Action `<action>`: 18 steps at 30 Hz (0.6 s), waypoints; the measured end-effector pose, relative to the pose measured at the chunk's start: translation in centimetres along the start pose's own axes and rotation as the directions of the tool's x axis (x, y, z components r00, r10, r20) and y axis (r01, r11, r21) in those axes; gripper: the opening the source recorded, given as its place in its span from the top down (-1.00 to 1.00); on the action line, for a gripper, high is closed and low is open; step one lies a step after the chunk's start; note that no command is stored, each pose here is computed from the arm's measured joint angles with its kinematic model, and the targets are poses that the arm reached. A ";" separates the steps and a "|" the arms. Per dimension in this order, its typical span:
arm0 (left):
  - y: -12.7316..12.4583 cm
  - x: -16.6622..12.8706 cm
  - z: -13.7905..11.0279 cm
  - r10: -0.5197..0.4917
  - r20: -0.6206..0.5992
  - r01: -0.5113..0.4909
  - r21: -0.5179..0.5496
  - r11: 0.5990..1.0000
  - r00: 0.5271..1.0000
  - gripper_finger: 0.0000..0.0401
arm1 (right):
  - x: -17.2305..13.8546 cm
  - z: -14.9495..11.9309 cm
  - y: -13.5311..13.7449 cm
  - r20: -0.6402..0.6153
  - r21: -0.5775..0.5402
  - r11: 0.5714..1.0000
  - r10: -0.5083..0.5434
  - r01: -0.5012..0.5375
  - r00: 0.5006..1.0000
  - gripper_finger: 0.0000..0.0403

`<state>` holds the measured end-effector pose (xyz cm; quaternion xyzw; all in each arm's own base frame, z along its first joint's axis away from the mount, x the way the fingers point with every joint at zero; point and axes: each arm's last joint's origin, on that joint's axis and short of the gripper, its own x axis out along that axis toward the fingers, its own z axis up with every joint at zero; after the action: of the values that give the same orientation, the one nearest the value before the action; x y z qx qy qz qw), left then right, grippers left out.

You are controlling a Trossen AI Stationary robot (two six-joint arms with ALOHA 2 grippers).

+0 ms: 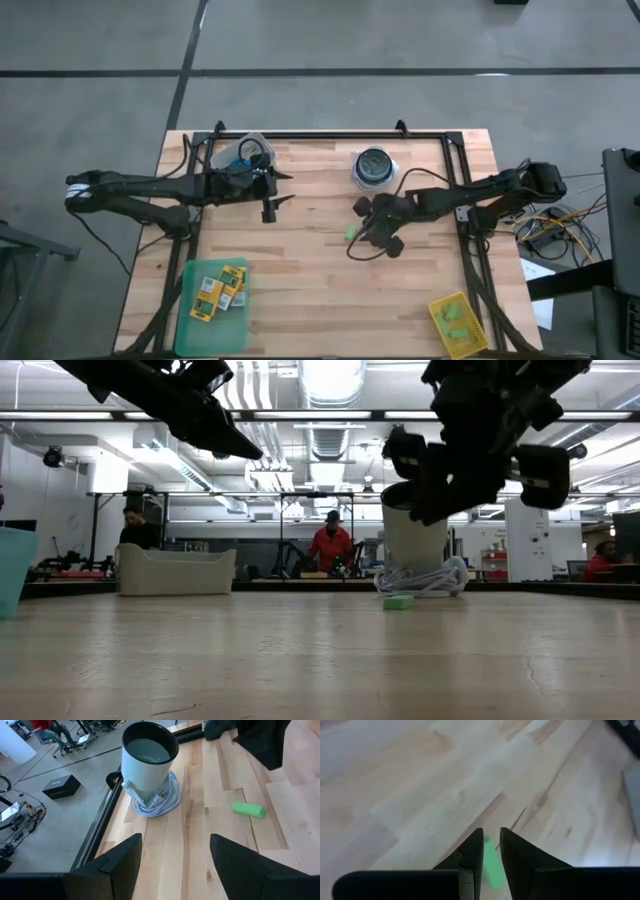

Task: Pick & Place School Supplies
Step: Put the green eraser into the yellow bin

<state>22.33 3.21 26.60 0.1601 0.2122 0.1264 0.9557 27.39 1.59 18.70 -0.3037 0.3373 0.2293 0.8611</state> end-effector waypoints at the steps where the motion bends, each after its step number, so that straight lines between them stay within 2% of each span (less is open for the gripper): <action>1: 0.0 0.0 0.0 0.000 0.000 0.000 0.000 1.000 1.000 -0.20 | 0.2 -0.2 0.2 -0.009 -0.003 1.000 0.009 -0.009 1.000 0.71; 8: 0.0 0.0 0.0 -0.001 -0.003 0.001 0.001 1.000 1.000 -0.20 | 2.2 -2.9 0.6 -0.066 -0.060 0.997 0.044 -0.048 0.997 0.61; 13: 0.0 0.0 -0.1 -0.003 -0.009 0.003 0.002 1.000 1.000 -0.20 | 3.0 -3.7 -0.3 -0.036 -0.091 0.996 0.005 -0.008 0.999 0.43; 18: 0.0 0.0 -0.1 -0.004 -0.011 0.004 0.003 1.000 1.000 -0.20 | 3.3 -4.7 -1.3 -0.035 -0.131 0.991 0.017 -0.022 0.999 0.29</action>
<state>22.29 3.20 26.49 0.1602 0.2181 0.1252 0.9545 28.31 -1.86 14.04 -0.3603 0.3390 0.2543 0.8310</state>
